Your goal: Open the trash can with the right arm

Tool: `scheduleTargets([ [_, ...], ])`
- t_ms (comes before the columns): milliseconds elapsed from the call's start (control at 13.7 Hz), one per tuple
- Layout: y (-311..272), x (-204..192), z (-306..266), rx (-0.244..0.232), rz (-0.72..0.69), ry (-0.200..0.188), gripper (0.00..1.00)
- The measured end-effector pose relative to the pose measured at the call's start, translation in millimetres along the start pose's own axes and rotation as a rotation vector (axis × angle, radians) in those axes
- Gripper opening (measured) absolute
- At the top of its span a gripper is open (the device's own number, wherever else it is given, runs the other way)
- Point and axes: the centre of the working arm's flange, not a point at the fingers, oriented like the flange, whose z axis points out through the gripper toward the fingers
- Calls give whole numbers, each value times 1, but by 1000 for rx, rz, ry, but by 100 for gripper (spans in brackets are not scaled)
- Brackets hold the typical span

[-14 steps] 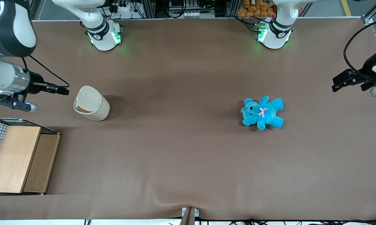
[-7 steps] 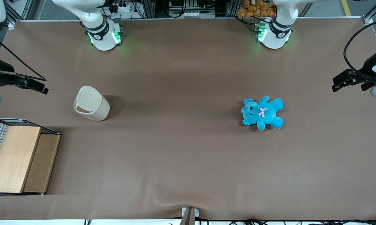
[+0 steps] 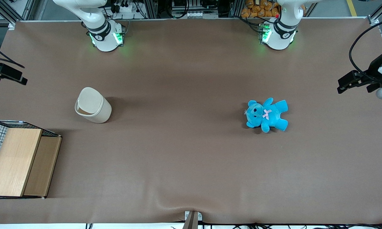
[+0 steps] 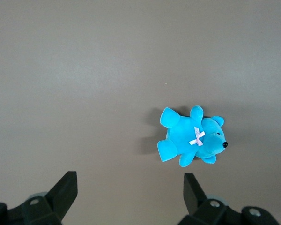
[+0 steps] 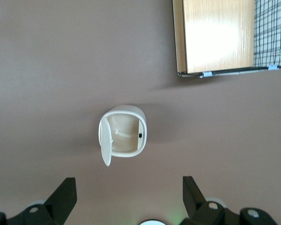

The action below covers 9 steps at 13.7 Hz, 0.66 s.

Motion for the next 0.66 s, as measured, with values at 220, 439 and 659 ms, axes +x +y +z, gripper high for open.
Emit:
scheduleTargets([
  [220,0,-3,-2,0,-1,-5,100],
  [439,1,-3,-6,-15,-1,7,100],
  [659,1,-2,-6,-24,-2,5,100],
])
